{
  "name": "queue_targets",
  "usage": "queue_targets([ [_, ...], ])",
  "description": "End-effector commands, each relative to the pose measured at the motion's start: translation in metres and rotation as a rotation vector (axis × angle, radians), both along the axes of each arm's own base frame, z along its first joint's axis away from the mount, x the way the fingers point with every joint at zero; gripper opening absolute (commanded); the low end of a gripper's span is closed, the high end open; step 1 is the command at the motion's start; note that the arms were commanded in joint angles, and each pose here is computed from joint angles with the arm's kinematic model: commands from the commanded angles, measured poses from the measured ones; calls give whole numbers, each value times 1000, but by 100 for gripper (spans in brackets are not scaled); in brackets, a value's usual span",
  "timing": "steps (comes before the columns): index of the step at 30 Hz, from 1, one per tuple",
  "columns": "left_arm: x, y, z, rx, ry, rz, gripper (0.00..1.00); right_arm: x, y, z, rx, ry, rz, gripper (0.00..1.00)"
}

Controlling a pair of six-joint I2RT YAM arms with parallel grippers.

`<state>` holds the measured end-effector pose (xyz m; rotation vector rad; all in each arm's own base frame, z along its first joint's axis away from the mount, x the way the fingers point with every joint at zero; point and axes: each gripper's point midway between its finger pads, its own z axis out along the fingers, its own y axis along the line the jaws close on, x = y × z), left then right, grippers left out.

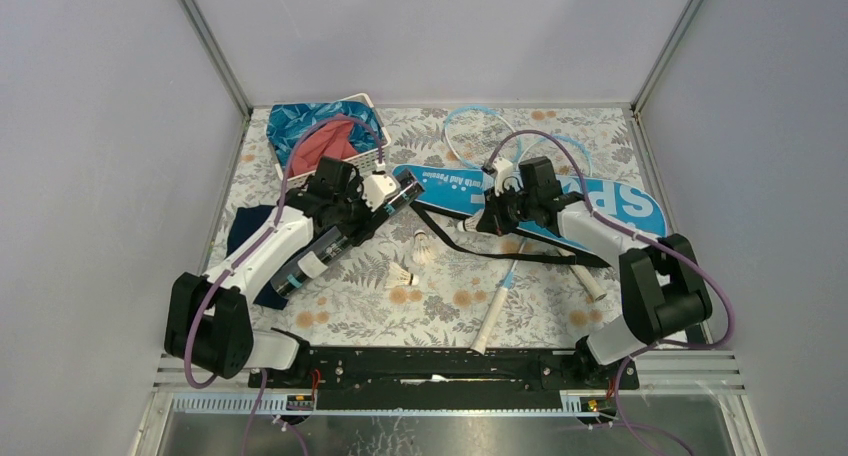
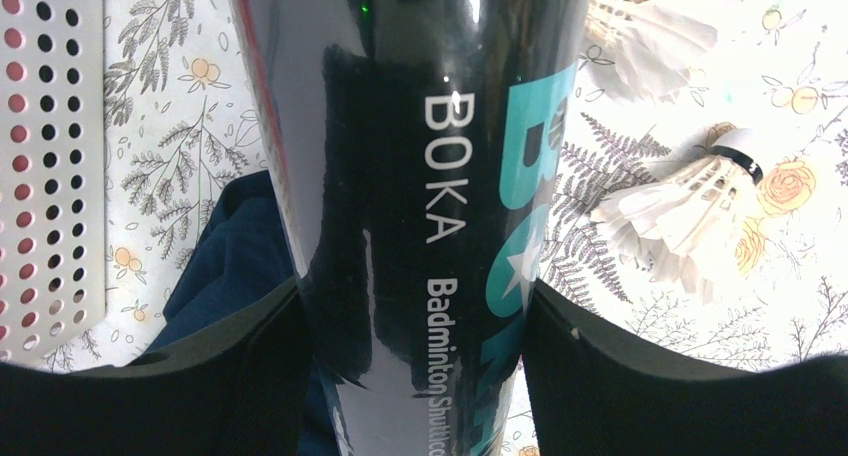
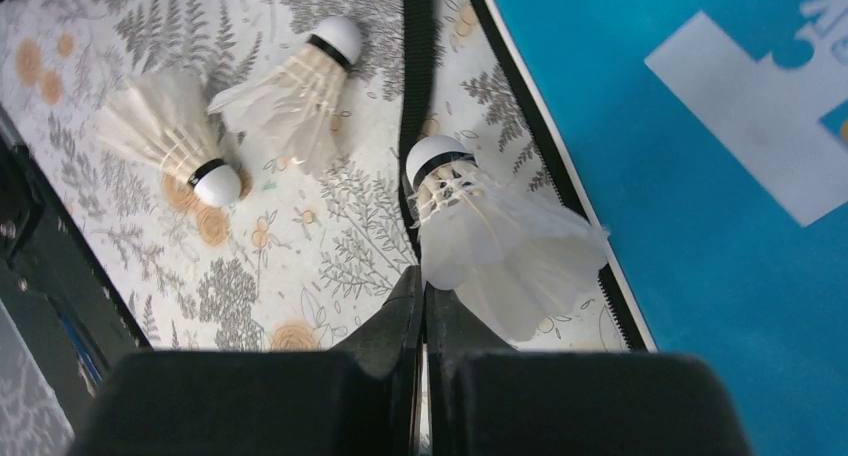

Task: Pack up the badminton gear
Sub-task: Pick up the shuttlecock at the center of the board, then place the shuttlecock at the shuttle tube.

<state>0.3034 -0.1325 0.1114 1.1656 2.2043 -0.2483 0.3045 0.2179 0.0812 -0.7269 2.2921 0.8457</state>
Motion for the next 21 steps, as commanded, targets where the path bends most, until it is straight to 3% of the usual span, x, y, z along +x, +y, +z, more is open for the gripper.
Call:
queue_targets([
  [1, 5, -13, 15, -25, -114, -109, 18, -11, 8, 53, 27, -150, 187, 0],
  [10, -21, -30, 20, -44, -160, -355, 18, -46, 10, 114, 74, -260, 416, 0],
  [21, -44, -56, 31, -141, -116, -481, 17, -51, 16, 156, 119, -344, 494, 0],
])
